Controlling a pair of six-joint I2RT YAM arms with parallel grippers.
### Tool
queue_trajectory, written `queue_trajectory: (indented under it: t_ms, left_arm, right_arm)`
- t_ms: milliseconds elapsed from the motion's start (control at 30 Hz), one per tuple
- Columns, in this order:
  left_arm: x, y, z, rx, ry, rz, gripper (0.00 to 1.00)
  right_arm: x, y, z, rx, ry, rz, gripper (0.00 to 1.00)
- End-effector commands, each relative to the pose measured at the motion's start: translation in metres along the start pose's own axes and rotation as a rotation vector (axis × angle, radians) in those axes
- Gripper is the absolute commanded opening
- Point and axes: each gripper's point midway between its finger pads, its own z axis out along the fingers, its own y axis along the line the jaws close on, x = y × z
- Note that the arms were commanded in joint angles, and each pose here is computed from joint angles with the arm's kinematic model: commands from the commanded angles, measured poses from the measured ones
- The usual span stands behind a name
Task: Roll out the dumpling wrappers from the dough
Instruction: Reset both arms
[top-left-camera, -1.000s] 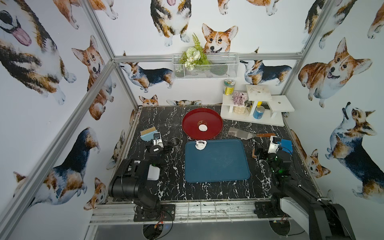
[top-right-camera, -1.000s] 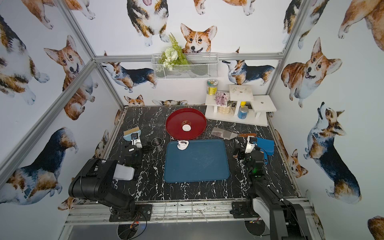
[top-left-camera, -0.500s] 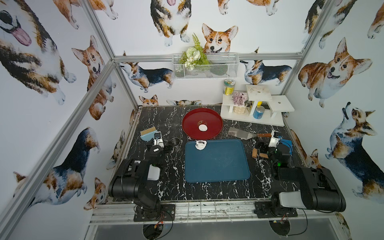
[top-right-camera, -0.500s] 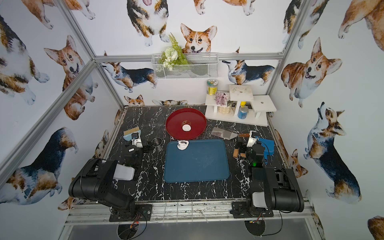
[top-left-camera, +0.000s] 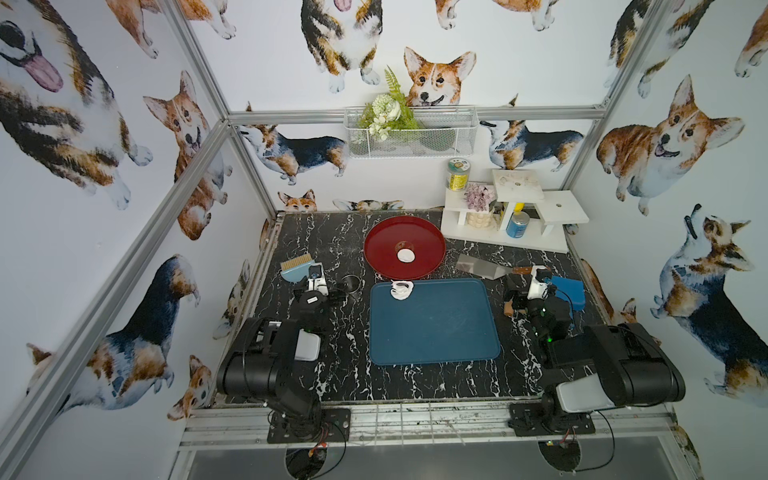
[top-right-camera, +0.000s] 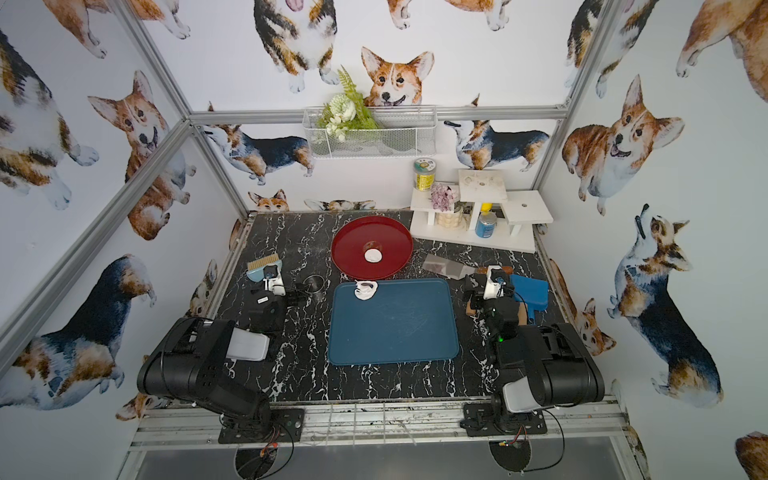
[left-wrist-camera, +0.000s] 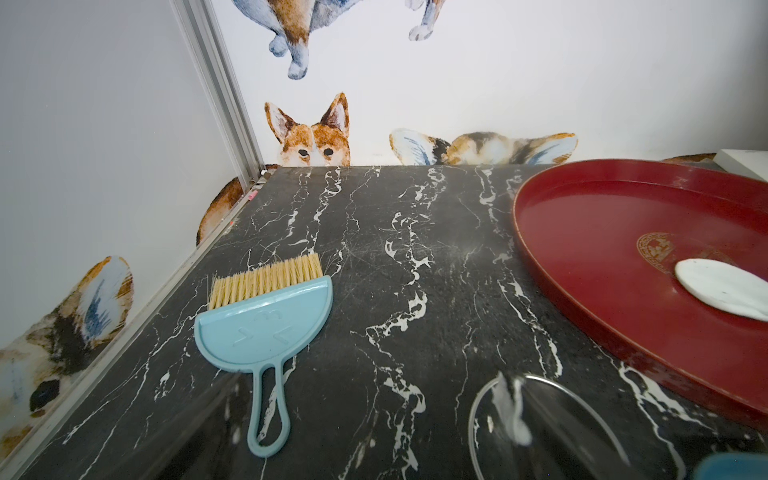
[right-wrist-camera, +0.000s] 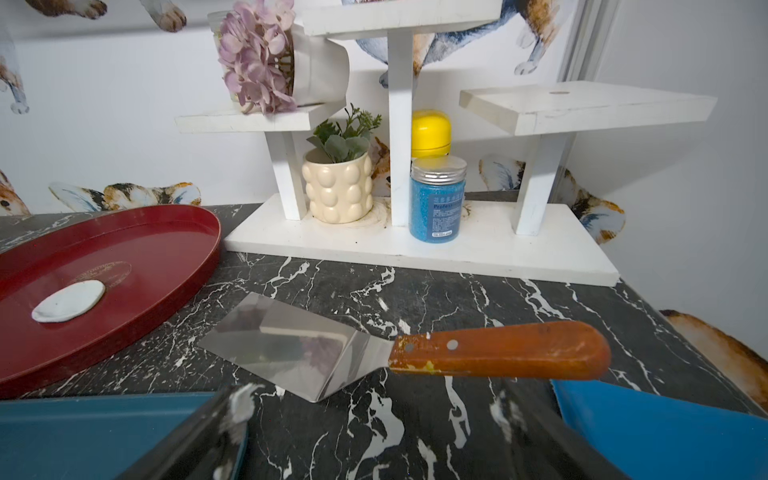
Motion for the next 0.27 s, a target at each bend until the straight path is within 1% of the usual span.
queue_trajectory:
  t_ms: [0,133,233]
  left_arm:
    - [-0.0074,0.0006,0.0003,-0.001,-0.030,-0.001,1.00]
    - [-0.0056,0.0003,0.0030,0.002,-0.017,-0.002,1.00]
    - [-0.0074,-0.0002,-0.0004,0.003,-0.031,0.003,1.00]
  right_arm:
    - [-0.0032,-0.0023,0.0008,0.015,-0.010,-0.011,1.00]
    - [-0.0042,-0.0025,0.0009,0.016,-0.014,-0.012,1.00]
    - [-0.0037,-0.0026,0.0007,0.016,-0.012,-0.011,1.00]
